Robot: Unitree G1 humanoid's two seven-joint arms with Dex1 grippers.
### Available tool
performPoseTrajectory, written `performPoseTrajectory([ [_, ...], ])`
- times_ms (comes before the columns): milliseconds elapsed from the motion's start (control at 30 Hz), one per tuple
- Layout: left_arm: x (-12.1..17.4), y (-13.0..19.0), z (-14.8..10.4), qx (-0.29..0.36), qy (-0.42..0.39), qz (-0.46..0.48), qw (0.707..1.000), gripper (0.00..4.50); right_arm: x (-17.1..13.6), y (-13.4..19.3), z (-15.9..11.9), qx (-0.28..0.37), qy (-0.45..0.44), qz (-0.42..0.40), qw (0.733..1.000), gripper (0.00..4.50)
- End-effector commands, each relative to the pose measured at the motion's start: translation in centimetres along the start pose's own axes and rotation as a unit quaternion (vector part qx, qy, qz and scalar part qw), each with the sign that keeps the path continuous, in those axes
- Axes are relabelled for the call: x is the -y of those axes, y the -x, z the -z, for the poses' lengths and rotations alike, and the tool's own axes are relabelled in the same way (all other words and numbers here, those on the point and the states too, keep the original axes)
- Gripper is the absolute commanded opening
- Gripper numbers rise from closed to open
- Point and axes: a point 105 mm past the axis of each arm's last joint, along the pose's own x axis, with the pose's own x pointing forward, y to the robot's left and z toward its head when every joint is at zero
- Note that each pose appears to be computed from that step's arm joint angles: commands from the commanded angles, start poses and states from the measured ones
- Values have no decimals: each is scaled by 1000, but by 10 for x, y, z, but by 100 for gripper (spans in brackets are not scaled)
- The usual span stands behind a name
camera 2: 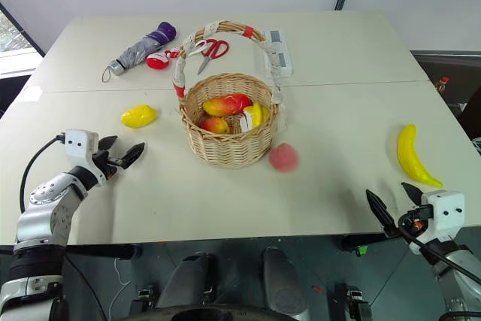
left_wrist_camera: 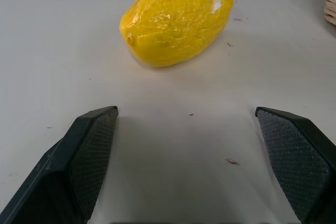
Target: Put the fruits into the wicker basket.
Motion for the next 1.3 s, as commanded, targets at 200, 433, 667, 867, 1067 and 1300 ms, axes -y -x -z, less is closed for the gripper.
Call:
performPoseTrajectory([
  [200, -2, 3, -14, 18, -12, 0, 1000, 450, 0, -3, -8, 14, 11, -5, 1000, 450],
  [433, -4, 3, -21, 31, -14, -8, 999, 450, -21, -16, -30, 35, 15, -62, 997, 450],
  [667, -2, 2, -24, 41, -12, -9, 999, 450, -76, -49, -82, 96, 55, -176, 978, 450],
  [867, -1, 5, -37, 53, -21, 1, 998, 450, -107, -56, -107, 115, 87, -251, 957, 450],
  [1067, -4, -11, -72, 26, -103, -5, 994, 450, -156, -52, -142, 129, 134, -369, 911, 450],
  [1300, 4, -38, -83, -53, -217, 46, 974, 450, -186, -50, -159, 143, 159, -426, 879, 450],
])
